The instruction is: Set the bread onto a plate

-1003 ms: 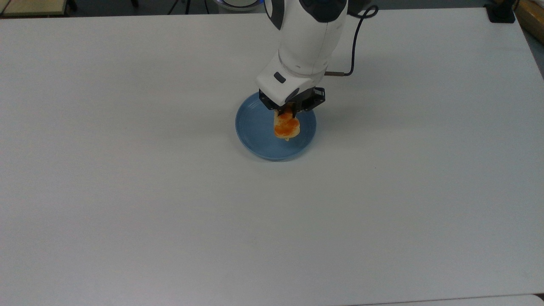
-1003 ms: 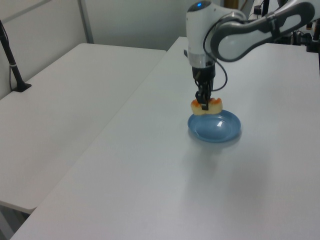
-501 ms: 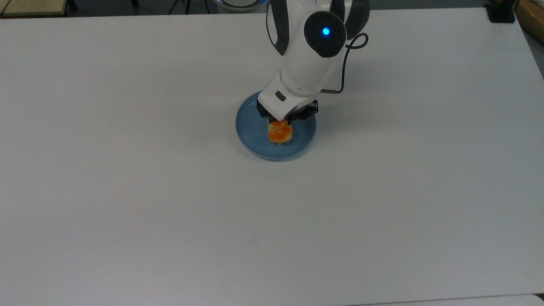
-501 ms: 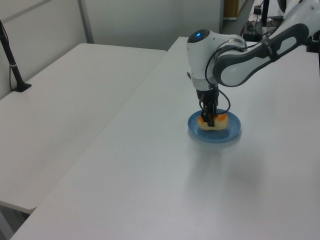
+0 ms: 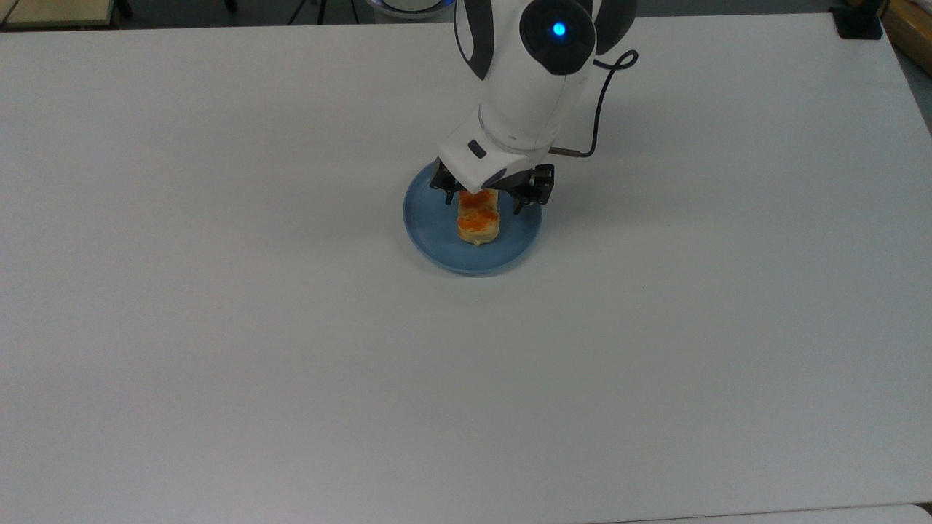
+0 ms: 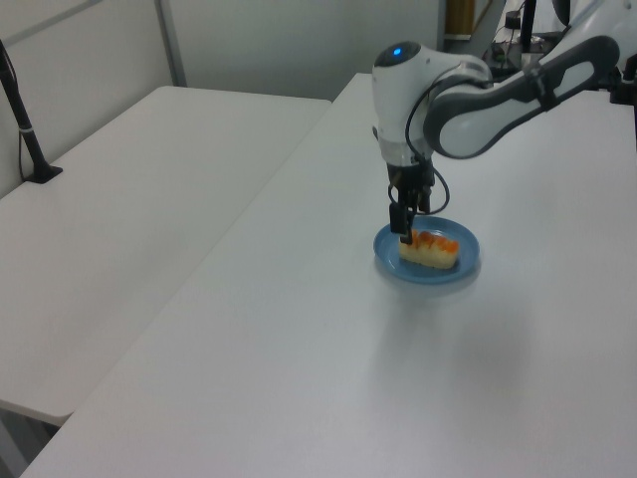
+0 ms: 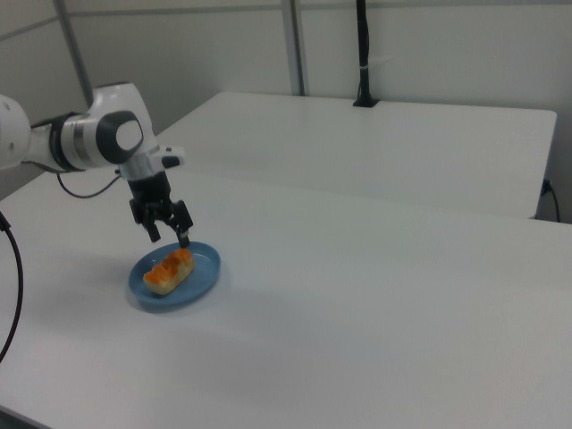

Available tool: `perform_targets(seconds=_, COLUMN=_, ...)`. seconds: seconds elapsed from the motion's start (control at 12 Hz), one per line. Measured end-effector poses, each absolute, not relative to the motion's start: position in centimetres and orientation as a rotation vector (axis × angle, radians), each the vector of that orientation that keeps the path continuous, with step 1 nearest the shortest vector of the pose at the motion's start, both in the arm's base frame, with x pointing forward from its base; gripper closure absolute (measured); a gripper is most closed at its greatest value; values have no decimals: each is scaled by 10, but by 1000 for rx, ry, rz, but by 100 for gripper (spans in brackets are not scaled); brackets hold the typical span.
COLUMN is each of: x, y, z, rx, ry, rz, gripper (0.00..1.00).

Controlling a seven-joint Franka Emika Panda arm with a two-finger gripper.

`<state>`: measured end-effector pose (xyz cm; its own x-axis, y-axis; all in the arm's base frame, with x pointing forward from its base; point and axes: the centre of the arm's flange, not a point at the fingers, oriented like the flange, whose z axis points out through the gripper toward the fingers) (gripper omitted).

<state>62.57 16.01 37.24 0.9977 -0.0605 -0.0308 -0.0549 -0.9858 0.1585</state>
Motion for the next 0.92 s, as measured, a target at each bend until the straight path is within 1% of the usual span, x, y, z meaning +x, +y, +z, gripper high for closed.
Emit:
perform_targets(seconds=0.08, x=628, y=152, z=403, rx=2998, ry=-119, rz=-16, gripper=0)
perform_targets(seconds=0.17, x=627, y=143, z=425, rx=3012, ry=-141, rz=0, gripper=0)
perform_targets(seconds=0.33, x=615, y=106, z=496, rx=3063, ry=-221, rz=45, gripper=0)
perform_targets(seconds=0.42, x=606, y=85, z=524, rx=3074, ry=-252, rz=68, gripper=0)
perform_targets(seconds=0.58, x=593, y=46, z=559, rx=3089, ry=-266, rz=102, gripper=0)
perform_targets(seconds=0.75, x=581, y=10, z=579, rx=3110, ry=-231, rz=73, gripper=0)
perform_targets(seconds=0.92, x=575, y=-9, z=585, rx=3118, ry=-200, rz=41, gripper=0)
